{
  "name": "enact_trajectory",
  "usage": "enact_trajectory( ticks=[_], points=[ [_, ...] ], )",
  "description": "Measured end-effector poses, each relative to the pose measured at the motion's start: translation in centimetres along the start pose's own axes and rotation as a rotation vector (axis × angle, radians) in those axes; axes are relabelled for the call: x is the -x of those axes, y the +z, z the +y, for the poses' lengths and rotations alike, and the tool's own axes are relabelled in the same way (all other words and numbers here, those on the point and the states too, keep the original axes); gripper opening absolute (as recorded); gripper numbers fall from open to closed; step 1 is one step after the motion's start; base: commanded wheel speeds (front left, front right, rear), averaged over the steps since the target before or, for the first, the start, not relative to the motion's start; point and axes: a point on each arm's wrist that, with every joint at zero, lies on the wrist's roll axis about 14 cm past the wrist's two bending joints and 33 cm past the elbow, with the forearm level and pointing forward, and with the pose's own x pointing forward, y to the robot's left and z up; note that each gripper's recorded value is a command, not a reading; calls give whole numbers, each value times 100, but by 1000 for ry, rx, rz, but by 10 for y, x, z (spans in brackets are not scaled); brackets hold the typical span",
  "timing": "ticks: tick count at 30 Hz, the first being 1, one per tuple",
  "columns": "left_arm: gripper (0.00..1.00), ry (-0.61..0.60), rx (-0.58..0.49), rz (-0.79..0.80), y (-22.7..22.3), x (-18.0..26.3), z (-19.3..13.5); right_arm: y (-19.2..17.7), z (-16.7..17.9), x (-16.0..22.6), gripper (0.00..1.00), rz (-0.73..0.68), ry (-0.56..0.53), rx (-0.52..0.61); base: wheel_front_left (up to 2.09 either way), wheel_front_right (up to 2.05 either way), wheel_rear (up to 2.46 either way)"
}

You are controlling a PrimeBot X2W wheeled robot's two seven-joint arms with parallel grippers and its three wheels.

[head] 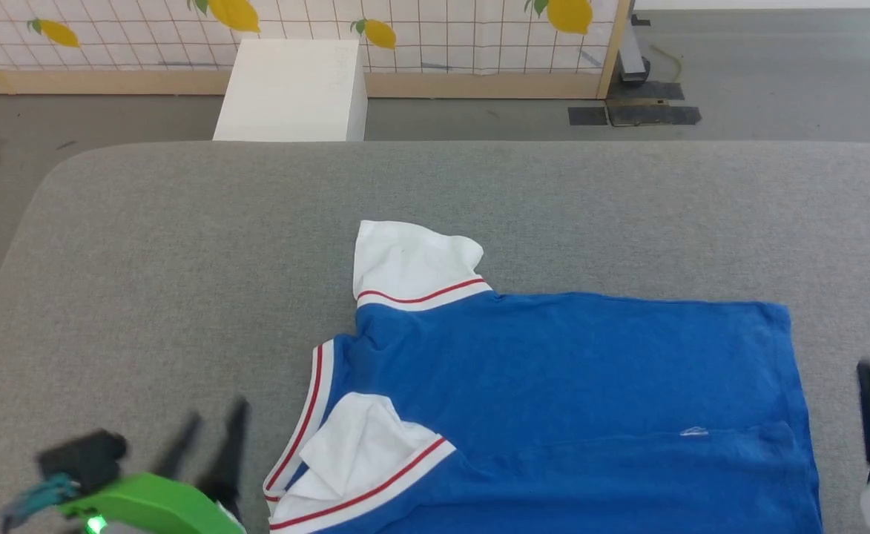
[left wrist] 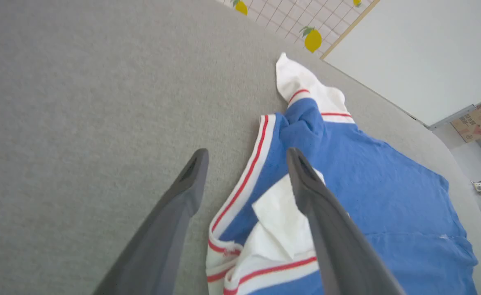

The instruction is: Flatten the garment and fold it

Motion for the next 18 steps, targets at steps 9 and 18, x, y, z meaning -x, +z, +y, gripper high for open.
enact_trajectory(
  ticks=[9, 18],
  points=[
    [100, -3, -172, -519, 71, 0, -30, 45, 40, -3, 100, -323, 79, 85, 0, 0, 0],
    [100, -16, -265, -490, 58, -27, -38, 17, 51, -15, 100, -281, 101, 119, 0, 0, 0]
  ],
)
